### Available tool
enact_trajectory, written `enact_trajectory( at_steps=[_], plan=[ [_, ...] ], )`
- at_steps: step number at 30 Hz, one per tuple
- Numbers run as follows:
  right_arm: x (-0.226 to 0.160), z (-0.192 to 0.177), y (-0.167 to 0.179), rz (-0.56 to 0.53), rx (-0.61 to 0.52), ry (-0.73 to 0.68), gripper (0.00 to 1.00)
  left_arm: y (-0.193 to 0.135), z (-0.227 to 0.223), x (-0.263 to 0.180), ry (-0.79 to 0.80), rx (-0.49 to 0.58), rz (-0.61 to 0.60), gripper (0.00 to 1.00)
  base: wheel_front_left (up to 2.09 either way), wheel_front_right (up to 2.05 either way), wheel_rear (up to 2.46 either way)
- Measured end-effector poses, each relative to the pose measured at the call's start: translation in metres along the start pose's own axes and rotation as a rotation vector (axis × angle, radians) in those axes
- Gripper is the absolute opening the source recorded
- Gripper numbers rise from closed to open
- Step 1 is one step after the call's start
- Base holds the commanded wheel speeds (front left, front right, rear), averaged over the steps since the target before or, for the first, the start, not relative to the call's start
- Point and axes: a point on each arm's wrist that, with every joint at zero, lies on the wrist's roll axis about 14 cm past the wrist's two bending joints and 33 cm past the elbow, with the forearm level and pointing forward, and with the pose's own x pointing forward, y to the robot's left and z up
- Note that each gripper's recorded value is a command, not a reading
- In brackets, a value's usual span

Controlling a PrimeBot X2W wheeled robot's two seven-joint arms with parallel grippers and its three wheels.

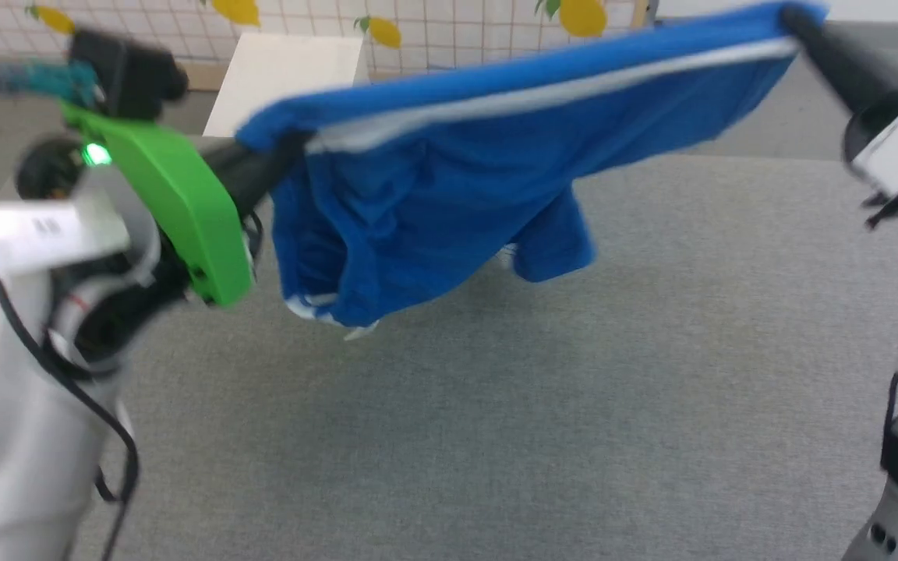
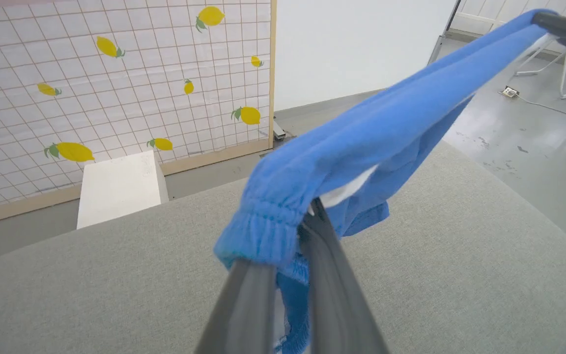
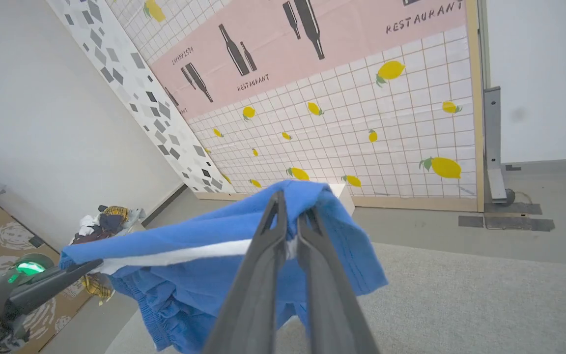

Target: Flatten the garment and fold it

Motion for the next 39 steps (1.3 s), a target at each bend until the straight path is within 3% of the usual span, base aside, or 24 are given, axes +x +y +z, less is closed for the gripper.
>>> enact_trajectory(
  at_steps=[5,11,18,29,33,39],
  plan=[
    [-0.005,0.030,0.006,0.013,-0.009,-0.070,0.00,0.000,0.035,0.002,-0.024,0.056,-0.020,0.00,0.00,0.00,0.00],
    [0.012,0.032,0.000,-0.001,-0.012,-0.045,0.00,0.019,0.038,0.019,0.044,0.073,0.005,0.00,0.00,0.00,0.00],
    [0.065,0.032,-0.018,-0.018,0.007,-0.045,0.00,0.065,0.027,0.060,0.123,0.095,0.086,0.00,0.00,0.00,0.00],
    [0.153,0.044,-0.051,-0.058,-0.023,-0.193,0.00,0.129,0.039,0.144,-0.036,0.189,0.192,0.00,0.00,0.00,0.00],
    [0.172,0.014,-0.080,-0.095,0.007,-0.173,0.00,0.136,0.004,0.175,-0.027,0.176,0.175,0.00,0.00,0.00,0.00],
    [0.179,-0.071,-0.117,-0.145,0.067,-0.026,0.00,0.136,-0.090,0.199,0.121,0.058,0.123,0.00,0.00,0.00,0.00]
  ],
)
